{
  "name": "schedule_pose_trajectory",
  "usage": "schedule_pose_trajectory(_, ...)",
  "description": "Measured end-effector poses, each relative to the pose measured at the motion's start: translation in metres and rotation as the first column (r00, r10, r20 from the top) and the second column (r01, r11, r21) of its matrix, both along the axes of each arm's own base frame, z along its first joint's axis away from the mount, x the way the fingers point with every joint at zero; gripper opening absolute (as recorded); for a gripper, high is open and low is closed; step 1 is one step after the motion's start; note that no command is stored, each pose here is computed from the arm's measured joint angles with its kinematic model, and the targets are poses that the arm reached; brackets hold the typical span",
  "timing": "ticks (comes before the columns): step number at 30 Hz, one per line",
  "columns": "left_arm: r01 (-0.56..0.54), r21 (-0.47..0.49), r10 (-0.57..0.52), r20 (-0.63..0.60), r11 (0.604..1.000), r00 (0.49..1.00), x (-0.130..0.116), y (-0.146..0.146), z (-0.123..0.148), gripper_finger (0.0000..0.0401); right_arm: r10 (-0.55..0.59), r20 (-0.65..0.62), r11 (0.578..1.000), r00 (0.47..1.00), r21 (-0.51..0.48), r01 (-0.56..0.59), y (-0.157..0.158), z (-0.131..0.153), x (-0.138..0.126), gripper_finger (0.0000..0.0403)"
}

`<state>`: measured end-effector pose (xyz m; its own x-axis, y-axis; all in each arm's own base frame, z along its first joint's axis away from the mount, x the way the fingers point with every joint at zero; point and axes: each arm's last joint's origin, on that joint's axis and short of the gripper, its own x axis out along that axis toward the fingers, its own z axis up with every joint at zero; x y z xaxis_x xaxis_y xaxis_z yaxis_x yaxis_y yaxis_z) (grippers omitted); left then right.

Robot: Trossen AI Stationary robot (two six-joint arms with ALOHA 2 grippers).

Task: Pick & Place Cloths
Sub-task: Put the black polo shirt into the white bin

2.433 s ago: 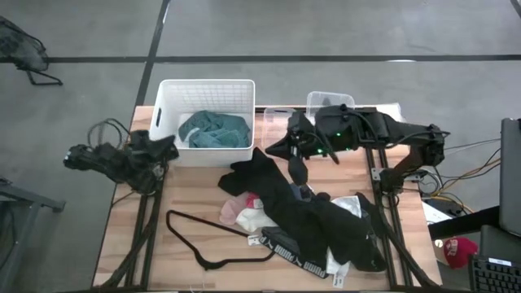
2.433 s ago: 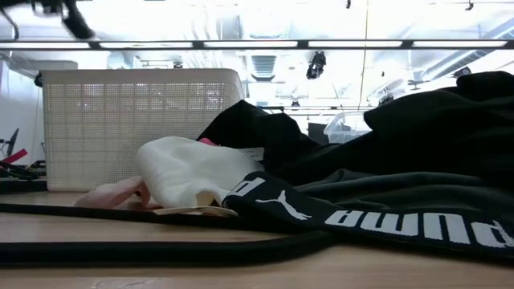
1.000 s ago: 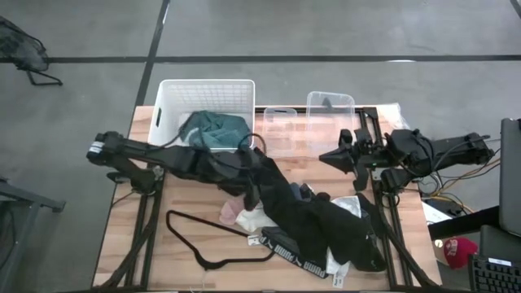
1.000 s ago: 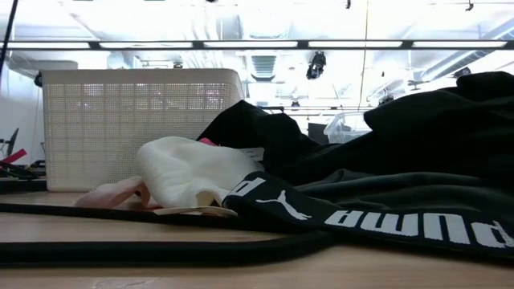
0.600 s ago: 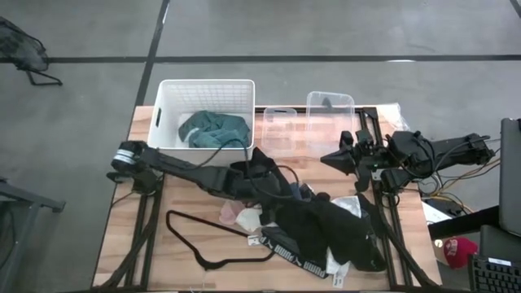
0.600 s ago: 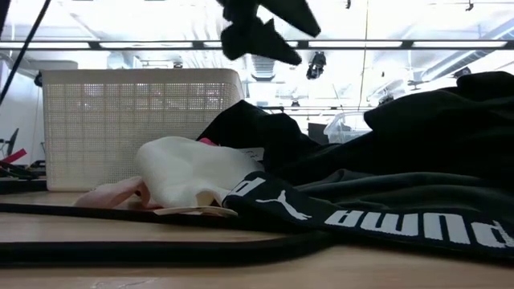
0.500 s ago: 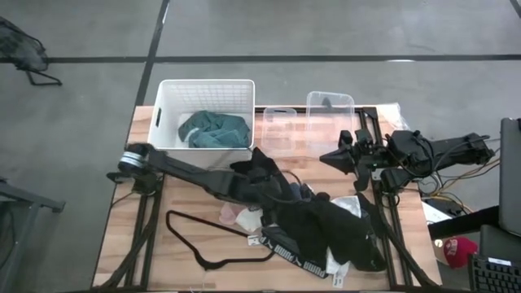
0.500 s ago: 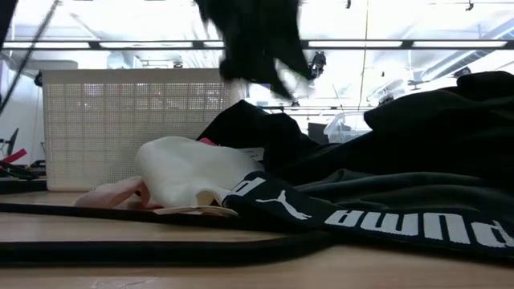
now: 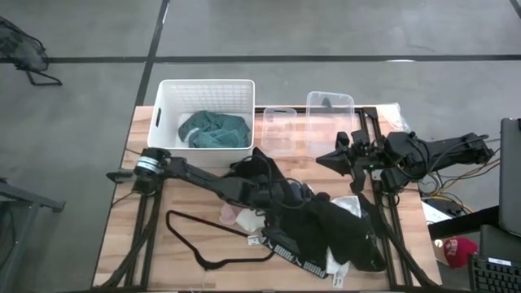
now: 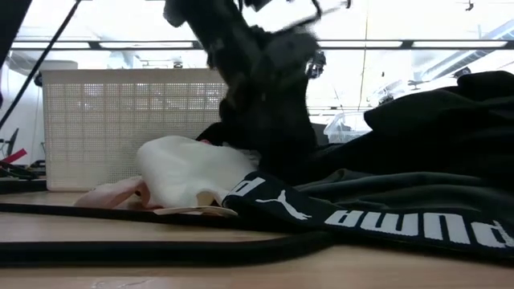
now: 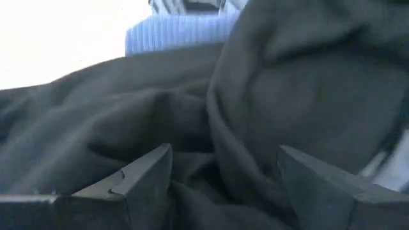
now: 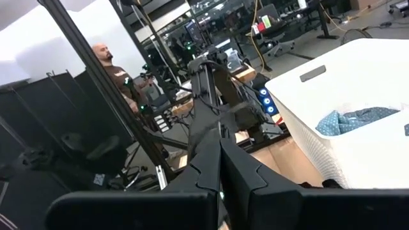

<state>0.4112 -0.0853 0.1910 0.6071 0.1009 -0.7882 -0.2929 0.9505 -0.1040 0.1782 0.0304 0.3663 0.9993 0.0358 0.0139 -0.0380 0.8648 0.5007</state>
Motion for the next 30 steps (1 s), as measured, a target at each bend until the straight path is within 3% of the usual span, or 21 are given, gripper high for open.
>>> schedule_pose_trajectory(11,-0.042,0.007,0.042,-0.041,0.999,0.998,0.005,0.008,-0.019,0.0286,0.001,-0.026,1.000,1.000,0.024,0.000,0.001,-0.004,0.006,0.0008)
schedule_pose_trajectory(15,-0.065,-0.008,0.065,-0.036,0.998,0.997,0.006,0.012,-0.017,0.0263,0.000,-0.032,1.000,0.999,0.031,0.001,0.002,-0.005,0.008,0.0008)
schedule_pose_trajectory(21,-0.071,-0.022,0.070,-0.039,0.997,0.997,0.006,0.016,-0.017,0.0172,-0.001,-0.054,0.999,0.999,0.049,0.004,0.003,-0.009,0.014,0.0008)
schedule_pose_trajectory(27,-0.032,-0.015,0.032,-0.043,0.999,0.999,0.007,0.017,-0.017,0.0034,-0.002,-0.079,0.997,0.997,0.076,0.008,0.004,-0.014,0.021,0.0008)
schedule_pose_trajectory(30,-0.011,-0.028,0.010,-0.049,1.000,0.999,0.006,0.017,-0.017,0.0016,-0.002,-0.085,0.996,0.996,0.088,0.010,0.004,-0.015,0.022,0.0008)
